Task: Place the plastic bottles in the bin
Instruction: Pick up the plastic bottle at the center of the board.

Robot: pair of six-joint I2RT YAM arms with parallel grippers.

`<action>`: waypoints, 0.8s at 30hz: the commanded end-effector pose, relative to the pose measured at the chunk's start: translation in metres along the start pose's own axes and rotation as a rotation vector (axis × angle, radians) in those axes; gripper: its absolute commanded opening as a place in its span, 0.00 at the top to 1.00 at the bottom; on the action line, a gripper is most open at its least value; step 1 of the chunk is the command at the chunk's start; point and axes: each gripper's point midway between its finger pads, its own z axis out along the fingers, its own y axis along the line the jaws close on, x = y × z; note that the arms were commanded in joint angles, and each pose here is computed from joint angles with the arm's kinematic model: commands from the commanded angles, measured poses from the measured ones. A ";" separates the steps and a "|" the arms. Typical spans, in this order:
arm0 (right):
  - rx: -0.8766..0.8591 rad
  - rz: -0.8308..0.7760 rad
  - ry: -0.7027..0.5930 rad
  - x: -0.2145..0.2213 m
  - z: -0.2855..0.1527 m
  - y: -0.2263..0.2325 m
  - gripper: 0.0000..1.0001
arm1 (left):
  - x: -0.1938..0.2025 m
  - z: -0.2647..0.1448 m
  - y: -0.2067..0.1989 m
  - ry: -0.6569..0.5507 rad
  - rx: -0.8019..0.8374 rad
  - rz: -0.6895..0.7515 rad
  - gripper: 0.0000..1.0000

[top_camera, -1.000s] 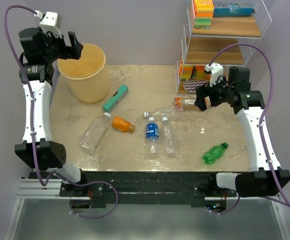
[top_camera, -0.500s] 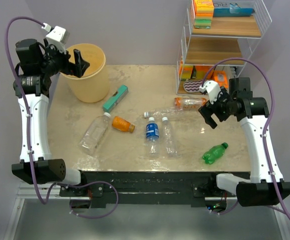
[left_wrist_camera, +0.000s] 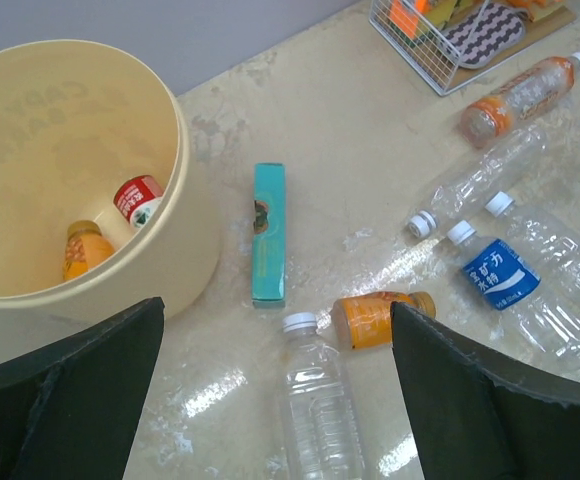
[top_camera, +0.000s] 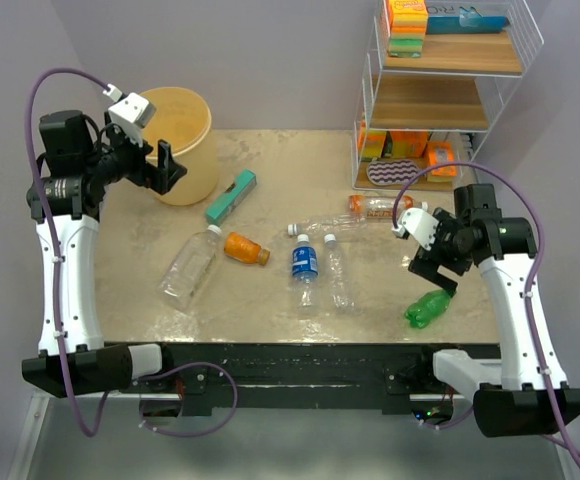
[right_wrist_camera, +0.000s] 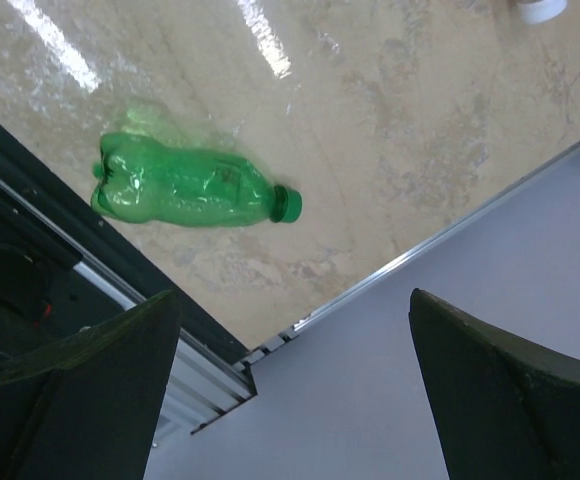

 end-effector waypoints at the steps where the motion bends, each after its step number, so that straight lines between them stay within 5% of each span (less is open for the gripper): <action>1: -0.032 -0.114 0.089 0.021 0.001 0.008 0.02 | 0.009 -0.009 -0.012 0.005 0.030 0.030 0.01; 24: -0.153 -0.432 0.274 0.072 0.073 0.027 0.02 | 0.045 0.013 0.002 0.087 0.021 -0.032 0.01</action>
